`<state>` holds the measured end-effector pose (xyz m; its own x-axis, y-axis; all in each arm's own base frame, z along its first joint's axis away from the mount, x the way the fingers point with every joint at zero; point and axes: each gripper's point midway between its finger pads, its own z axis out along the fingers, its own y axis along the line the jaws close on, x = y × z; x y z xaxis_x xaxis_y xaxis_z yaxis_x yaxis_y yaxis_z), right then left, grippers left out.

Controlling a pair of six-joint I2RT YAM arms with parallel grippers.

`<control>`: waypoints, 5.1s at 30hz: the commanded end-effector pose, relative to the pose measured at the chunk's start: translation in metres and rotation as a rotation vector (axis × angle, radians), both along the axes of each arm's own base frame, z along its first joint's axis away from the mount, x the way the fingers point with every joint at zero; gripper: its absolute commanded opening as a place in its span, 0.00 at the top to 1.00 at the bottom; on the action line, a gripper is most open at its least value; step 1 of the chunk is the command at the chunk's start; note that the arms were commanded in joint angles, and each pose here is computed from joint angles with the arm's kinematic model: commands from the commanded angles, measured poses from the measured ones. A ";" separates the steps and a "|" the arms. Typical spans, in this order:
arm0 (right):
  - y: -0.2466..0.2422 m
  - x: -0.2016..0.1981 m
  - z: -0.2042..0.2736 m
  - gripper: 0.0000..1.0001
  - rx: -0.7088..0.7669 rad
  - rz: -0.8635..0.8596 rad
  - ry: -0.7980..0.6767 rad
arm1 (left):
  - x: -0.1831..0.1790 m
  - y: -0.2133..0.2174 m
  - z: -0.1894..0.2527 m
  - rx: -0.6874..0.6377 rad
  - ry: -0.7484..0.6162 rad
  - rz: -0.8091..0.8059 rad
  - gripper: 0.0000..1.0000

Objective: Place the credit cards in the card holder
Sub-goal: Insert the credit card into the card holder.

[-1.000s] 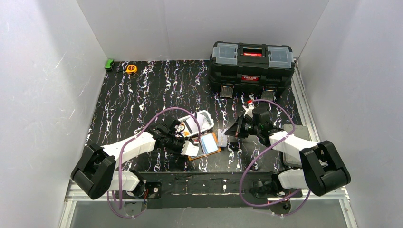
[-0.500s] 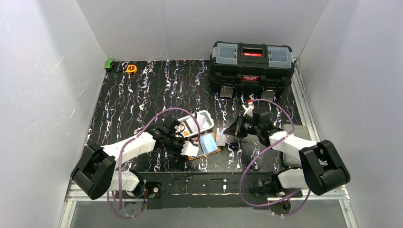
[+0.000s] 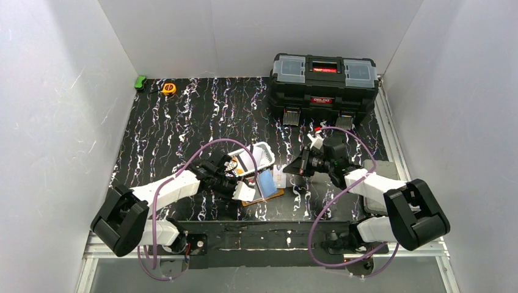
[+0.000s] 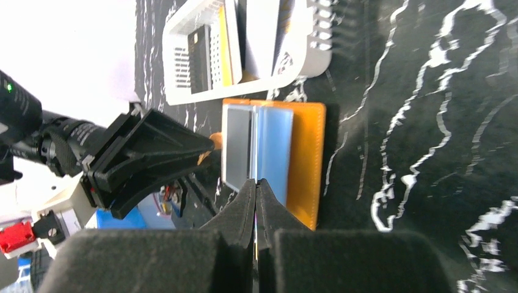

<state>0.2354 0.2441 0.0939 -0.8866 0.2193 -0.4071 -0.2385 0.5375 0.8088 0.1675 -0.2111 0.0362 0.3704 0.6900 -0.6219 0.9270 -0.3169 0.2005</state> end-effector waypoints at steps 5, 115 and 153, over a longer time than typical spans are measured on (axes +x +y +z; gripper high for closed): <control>0.026 -0.008 0.017 0.99 0.055 0.101 -0.041 | -0.005 -0.001 0.004 -0.017 0.001 -0.007 0.68; 0.076 -0.021 -0.061 0.99 -0.065 0.380 0.156 | -0.024 0.002 -0.027 0.085 -0.096 -0.357 0.72; 0.097 -0.046 -0.044 0.41 -0.372 0.445 0.004 | 0.001 -0.002 0.019 0.019 -0.136 -0.078 0.68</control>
